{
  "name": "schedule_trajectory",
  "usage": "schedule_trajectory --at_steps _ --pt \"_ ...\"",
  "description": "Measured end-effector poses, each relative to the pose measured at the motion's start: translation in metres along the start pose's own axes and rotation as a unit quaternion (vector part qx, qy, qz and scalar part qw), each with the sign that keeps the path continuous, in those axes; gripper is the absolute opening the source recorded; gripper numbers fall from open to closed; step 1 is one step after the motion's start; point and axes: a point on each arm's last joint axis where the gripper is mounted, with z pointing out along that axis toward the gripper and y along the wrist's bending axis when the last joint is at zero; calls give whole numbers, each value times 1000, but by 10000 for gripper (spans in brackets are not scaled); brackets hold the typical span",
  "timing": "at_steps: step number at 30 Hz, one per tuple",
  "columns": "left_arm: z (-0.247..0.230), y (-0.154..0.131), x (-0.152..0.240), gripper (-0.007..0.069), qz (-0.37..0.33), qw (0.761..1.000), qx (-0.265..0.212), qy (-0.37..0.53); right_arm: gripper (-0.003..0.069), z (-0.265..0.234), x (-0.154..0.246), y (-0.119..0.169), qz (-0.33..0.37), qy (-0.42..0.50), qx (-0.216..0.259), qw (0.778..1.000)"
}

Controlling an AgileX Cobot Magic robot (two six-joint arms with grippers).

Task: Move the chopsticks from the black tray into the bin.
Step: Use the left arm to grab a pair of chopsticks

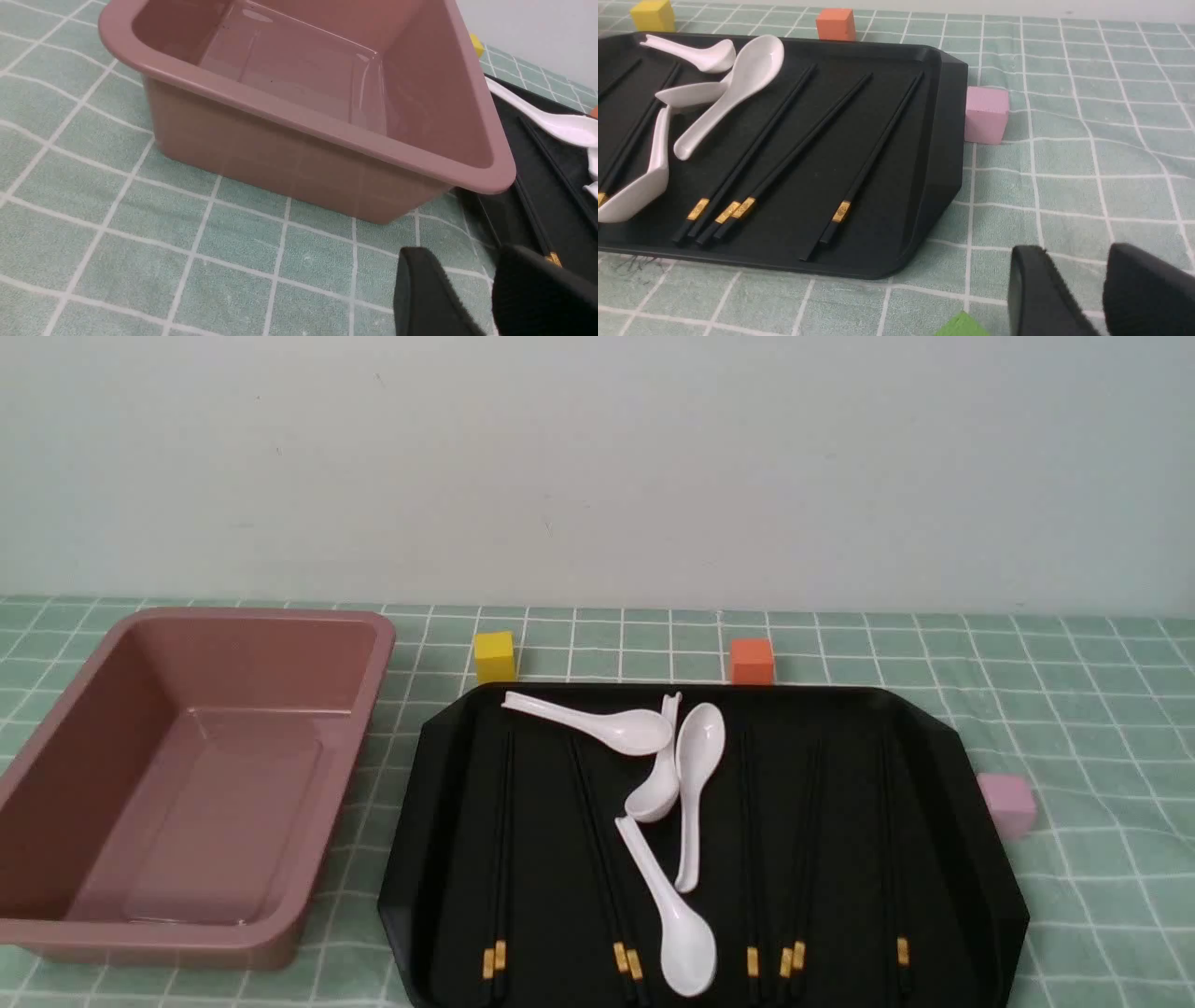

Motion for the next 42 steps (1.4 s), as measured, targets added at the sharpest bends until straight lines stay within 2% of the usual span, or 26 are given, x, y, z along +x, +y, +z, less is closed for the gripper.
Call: schedule_trajectory --at_steps 42 --pt "0 0 0 239 8 1000 -3 -1 239 0 0 0 0 0 0 1000"
